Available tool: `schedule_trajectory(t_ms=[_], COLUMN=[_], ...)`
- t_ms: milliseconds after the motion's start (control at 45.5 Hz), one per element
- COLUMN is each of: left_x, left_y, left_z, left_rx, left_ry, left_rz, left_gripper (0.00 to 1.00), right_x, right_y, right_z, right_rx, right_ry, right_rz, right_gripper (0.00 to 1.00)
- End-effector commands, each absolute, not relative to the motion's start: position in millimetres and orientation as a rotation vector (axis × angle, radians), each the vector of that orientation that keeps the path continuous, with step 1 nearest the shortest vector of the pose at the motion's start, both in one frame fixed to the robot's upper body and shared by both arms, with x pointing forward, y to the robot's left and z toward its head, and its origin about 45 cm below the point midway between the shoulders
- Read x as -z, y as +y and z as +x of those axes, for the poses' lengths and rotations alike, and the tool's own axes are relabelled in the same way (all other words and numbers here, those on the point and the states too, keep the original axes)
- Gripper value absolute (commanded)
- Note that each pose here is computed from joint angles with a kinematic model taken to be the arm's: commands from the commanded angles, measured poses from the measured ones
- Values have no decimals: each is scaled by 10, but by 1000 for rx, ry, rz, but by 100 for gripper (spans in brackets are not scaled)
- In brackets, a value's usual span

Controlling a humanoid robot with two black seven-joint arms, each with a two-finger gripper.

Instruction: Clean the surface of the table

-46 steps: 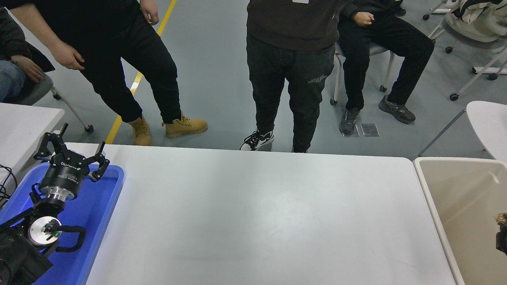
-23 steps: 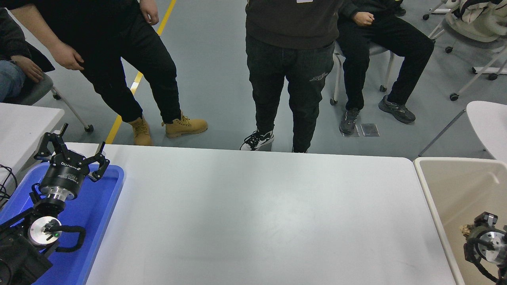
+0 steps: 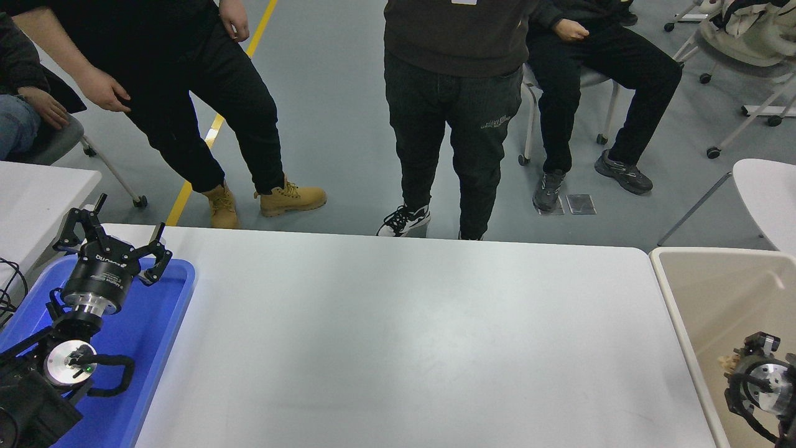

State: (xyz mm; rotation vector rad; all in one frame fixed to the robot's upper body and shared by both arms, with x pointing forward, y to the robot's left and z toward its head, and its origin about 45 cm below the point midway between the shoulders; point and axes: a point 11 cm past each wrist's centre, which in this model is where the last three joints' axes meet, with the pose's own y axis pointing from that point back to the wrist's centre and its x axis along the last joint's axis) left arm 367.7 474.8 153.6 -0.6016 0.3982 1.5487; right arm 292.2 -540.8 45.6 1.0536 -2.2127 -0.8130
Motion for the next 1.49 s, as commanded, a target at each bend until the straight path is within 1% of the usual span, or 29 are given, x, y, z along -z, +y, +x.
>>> schedule_trajectory(t_ms=[0,132,286,396,571,791,967,1055,1231,1473], left_x=[-1536,-1536,-1536,-1536,-1536,-1536,-1536,-1536,-1536,-1534], left_y=[4748,4748,4748,4748,4748,4748,4748,4748,4748,4746], left_z=[3677,3677,3677,3677,3677,3677,3677,3677,3677,3677], left_rx=[-1549,-1549,-1549,-1549,-1549,-1549,-1549,-1549,-1549,-1548], left_ry=[398,398,398,398,398,398,398,398,398,399], left_rz=[-602,-602,-602,-602,-602,-602,-602,-602,-602,-600], left_gripper=[100,100,100,100,100,100,100,100,100,100], right_x=[-495,-591,-834,-1047,-1515,-2056,-2359,-2417,-2525,-2959], right_y=[-5425,-5530,-5692,-5788,-5917,-5845,-5680,-5579,-5421,-5163], right_z=[2954,2971,3091,3219,3514,3951,4226,4305,4409,4588], right_rx=[744,713,664,626,549,444,263,215,233,264], right_ry=[-2148,-2155,-2204,-2245,-2330,-2425,-2489,-2485,-2482,-2554], right_rz=[1069,1059,1051,1058,1097,1224,1416,1524,1706,1998], right_gripper=[98,98,98,98,98,98,98,98,98,98])
